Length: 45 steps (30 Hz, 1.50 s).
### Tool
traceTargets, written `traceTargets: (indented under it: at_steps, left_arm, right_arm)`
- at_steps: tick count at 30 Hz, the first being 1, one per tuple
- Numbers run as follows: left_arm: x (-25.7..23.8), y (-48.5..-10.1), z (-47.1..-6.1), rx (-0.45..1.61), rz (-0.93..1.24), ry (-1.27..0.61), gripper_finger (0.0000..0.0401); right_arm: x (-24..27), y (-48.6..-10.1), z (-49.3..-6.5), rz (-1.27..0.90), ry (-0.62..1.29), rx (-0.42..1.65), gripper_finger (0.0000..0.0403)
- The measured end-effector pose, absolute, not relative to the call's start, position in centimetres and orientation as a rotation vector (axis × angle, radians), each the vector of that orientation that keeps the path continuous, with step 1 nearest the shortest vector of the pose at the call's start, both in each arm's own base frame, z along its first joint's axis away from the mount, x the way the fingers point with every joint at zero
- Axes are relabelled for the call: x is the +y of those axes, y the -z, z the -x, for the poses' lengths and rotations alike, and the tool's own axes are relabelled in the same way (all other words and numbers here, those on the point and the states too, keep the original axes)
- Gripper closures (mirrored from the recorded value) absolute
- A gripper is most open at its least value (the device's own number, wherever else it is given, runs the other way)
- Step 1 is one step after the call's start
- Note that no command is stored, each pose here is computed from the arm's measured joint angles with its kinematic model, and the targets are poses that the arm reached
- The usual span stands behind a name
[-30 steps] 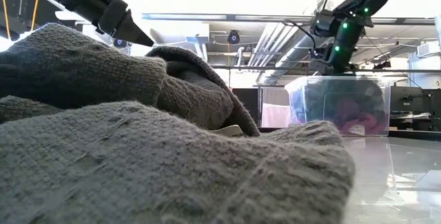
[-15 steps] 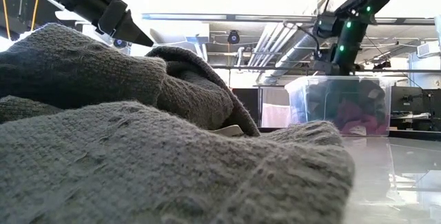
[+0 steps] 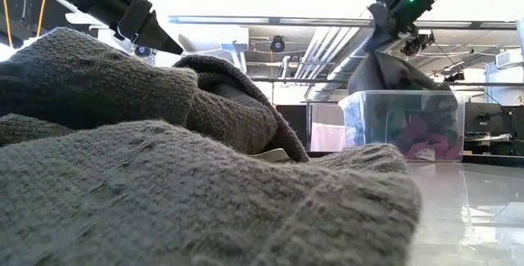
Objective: Sort towels by color in basket
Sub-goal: Put the top black towel into the top transparent bin
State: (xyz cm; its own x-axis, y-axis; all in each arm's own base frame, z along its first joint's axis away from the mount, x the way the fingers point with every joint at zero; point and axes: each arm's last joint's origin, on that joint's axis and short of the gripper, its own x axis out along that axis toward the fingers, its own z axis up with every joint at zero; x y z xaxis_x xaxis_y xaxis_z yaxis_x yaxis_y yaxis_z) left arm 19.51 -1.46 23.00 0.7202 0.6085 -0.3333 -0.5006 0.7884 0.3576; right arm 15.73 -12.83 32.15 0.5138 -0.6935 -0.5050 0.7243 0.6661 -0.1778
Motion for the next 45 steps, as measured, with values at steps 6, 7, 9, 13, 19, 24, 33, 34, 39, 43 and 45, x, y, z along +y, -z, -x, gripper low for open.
traceTargets:
  at_steps: [6, 7, 9, 13, 19, 24, 33, 34, 39, 43, 45]
  left_arm:
    - [-1.5, -23.1, -19.5, 0.454, -0.263, -0.617, 0.0291]
    - [-1.5, -23.1, -19.5, 0.456, -0.267, -0.616, 0.0291]
    - [-1.5, -23.1, -19.6, 0.454, -0.280, -0.613, 0.0291]
    - [-1.5, -23.2, -19.6, 0.447, -0.280, -0.613, 0.0291]
    - [-1.5, -23.2, -19.6, 0.448, -0.283, -0.612, 0.0291]
    - [-1.5, -23.2, -19.6, 0.450, -0.282, -0.605, 0.0291]
    - [-1.5, -23.1, -19.6, 0.452, -0.275, -0.582, 0.0291]
    - [-1.5, -23.1, -19.6, 0.452, -0.275, -0.580, 0.0291]
    - [-1.5, -23.1, -19.6, 0.453, -0.277, -0.579, 0.0291]
    - [-1.5, -23.1, -19.6, 0.453, -0.277, -0.580, 0.0291]
    - [-1.5, -23.1, -19.6, 0.453, -0.277, -0.580, 0.0291]
  right_arm:
    - [-9.8, -31.3, -17.2, 0.021, 0.882, 0.570, 0.0398]
    - [-9.7, -31.2, -17.2, 0.048, 0.938, 0.588, 0.0398]
    - [-9.7, -30.9, -17.1, 0.095, 1.058, 0.630, 0.0398]
    - [-10.5, -30.4, -16.7, 0.129, 1.128, 0.707, 0.0398]
    - [-13.6, -28.4, -16.0, 0.034, 1.207, 0.861, 0.0376]
    - [-16.9, -25.7, -15.2, -0.147, 1.160, 0.999, 0.0310]
    - [-18.2, -28.0, -14.3, -0.249, 1.134, 1.020, 0.0216]
    - [-18.1, -28.8, -14.3, -0.267, 1.122, 1.007, 0.0215]
    - [-17.4, -31.9, -14.3, -0.355, 0.967, 0.963, 0.0228]
    - [-18.2, -32.3, -14.6, -0.364, 1.026, 0.862, 0.0266]
    - [-19.1, -31.5, -14.4, -0.390, 1.119, 0.849, 0.0293]
